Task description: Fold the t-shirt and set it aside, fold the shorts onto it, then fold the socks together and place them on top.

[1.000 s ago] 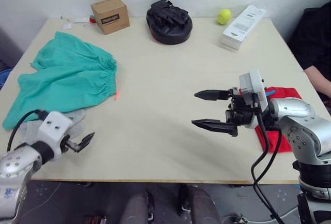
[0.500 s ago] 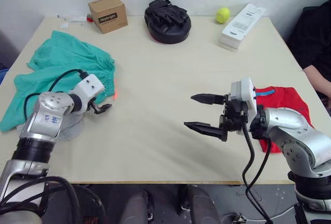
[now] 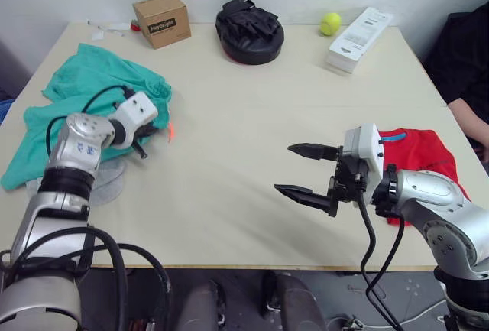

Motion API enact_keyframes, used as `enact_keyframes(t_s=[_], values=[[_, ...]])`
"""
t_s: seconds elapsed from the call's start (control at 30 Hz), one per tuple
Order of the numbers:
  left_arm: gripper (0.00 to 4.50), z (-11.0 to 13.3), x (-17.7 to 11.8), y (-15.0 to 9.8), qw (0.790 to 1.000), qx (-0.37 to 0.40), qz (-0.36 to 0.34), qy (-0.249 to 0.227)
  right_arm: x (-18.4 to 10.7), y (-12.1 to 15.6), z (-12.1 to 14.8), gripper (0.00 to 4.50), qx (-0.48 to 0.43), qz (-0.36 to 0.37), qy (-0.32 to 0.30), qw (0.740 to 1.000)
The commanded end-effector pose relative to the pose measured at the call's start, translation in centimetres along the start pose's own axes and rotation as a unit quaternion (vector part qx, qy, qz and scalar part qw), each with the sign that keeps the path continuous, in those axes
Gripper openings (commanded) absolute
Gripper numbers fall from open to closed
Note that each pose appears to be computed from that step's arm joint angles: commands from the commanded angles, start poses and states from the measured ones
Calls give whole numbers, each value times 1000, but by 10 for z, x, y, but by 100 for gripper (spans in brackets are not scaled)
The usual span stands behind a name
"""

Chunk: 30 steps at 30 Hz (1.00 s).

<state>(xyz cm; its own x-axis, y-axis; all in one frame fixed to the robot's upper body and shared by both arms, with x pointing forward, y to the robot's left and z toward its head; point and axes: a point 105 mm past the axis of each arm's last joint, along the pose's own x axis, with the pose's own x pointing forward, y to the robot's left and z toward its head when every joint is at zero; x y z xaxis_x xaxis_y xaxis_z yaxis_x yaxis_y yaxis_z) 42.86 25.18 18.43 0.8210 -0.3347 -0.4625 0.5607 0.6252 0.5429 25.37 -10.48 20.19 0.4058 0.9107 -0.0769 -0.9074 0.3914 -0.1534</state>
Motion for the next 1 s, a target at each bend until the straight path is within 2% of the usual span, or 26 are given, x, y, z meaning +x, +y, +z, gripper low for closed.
enact_keyframes(t_s=[0.03,0.1,0.27,0.33,0.4,0.53,0.63,0.7,0.77,0.87,0.97,1.0], values=[[2,57,-24,28,996,67,5,-60,-2,6,9,450,-22,4,-10,1000],[2,74,-28,29,993,101,-8,-67,-2,5,9,450,-22,2,-10,1000],[2,147,-44,18,972,183,-56,-134,-3,7,4,450,-20,2,-3,1000],[2,170,-46,-6,960,192,-114,-167,-5,9,1,450,-22,7,4,1000],[2,182,-46,-42,941,205,-191,-188,-8,10,-1,450,-30,12,14,999],[2,178,-40,-127,894,226,-331,-197,-17,4,-7,450,-75,6,47,996],[2,168,-29,-174,879,216,-383,-184,-25,-2,-9,450,-100,-6,64,993],[2,164,-19,-201,877,187,-407,-173,-31,-6,-10,450,-112,-15,76,991],[2,163,-13,-223,875,170,-421,-168,-36,-8,-10,450,-118,-20,83,989],[2,168,-7,-241,878,136,-427,-168,-42,-8,-11,450,-126,-27,91,987],[68,174,-8,-241,882,96,-425,-178,-42,-5,-11,450,-131,-29,91,987],[102,176,-11,-239,880,83,-430,-184,-41,-4,-11,450,-132,-27,91,987]])
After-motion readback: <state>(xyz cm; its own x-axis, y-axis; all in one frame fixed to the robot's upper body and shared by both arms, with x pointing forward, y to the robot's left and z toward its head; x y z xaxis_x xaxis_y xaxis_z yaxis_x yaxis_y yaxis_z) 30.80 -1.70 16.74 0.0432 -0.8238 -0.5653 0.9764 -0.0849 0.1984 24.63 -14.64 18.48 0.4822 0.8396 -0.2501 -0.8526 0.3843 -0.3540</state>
